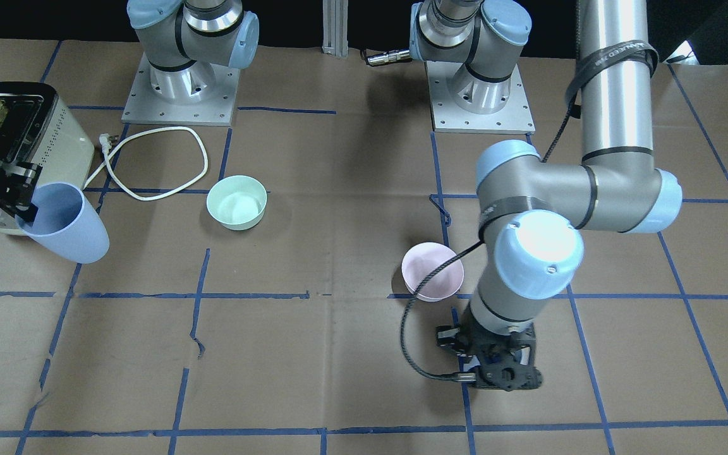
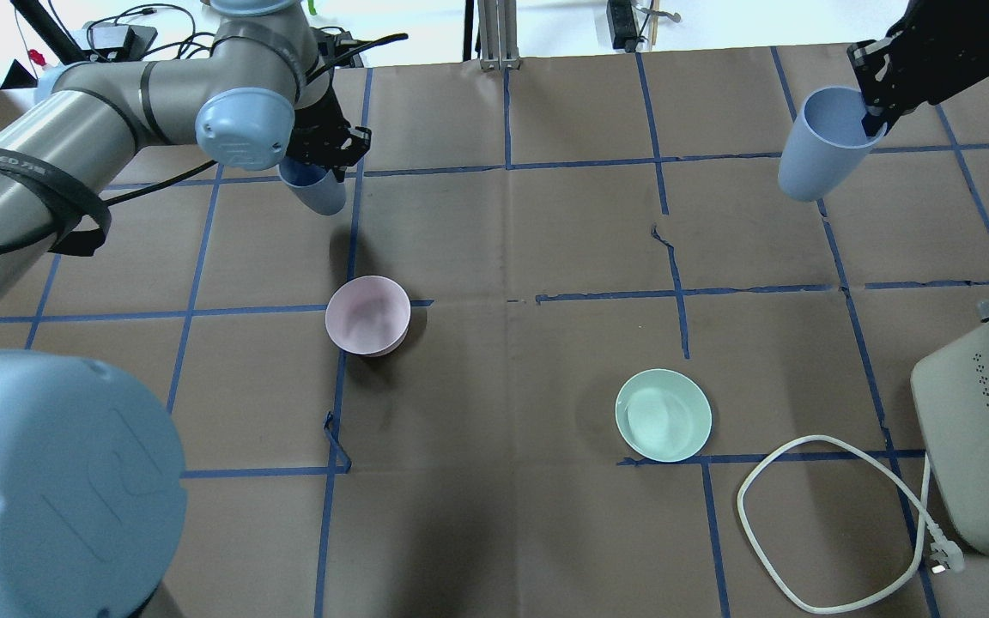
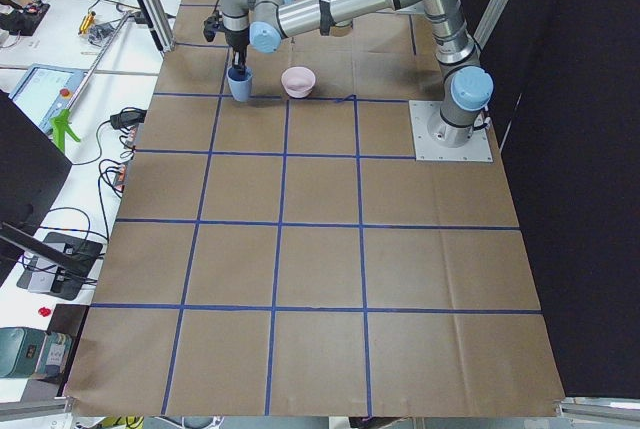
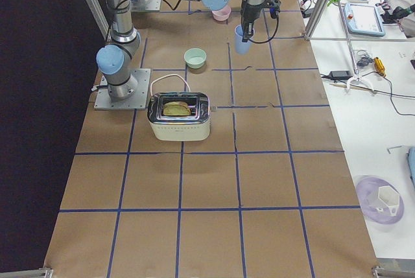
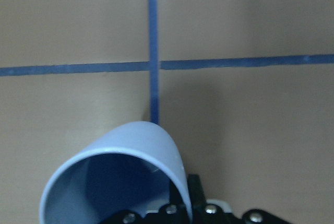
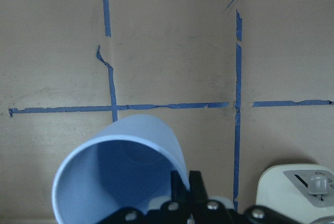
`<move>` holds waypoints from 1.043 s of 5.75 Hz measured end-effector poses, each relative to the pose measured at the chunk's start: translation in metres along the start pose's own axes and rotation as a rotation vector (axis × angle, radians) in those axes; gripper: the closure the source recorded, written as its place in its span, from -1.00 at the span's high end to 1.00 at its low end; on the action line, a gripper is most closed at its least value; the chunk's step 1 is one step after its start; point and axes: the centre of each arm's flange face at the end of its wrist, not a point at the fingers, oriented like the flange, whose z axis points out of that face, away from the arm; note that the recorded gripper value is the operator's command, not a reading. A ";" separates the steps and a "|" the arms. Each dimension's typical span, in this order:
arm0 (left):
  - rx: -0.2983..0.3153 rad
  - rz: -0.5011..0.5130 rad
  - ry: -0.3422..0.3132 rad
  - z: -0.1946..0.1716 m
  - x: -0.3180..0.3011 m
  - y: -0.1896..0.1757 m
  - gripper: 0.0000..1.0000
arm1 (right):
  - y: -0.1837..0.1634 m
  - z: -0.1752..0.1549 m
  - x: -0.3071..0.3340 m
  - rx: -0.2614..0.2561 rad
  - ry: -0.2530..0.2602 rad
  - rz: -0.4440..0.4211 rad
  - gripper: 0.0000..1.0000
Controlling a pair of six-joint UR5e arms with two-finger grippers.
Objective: Stack blue cups with both arms
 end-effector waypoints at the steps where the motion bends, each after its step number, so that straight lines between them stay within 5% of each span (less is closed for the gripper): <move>1: 0.027 -0.052 0.032 -0.016 0.052 0.005 -0.96 | 0.005 0.003 -0.001 -0.003 -0.001 0.002 -0.81; 4: -0.005 0.014 0.068 0.004 0.180 0.053 -0.93 | 0.007 0.004 -0.001 -0.006 -0.001 0.003 -0.81; 5: -0.021 0.039 0.064 0.016 0.194 0.062 -0.77 | 0.008 0.004 -0.001 -0.006 0.000 0.003 -0.81; 6: -0.029 0.049 0.061 0.026 0.199 0.063 0.94 | 0.008 0.005 -0.001 -0.006 0.000 0.002 -0.81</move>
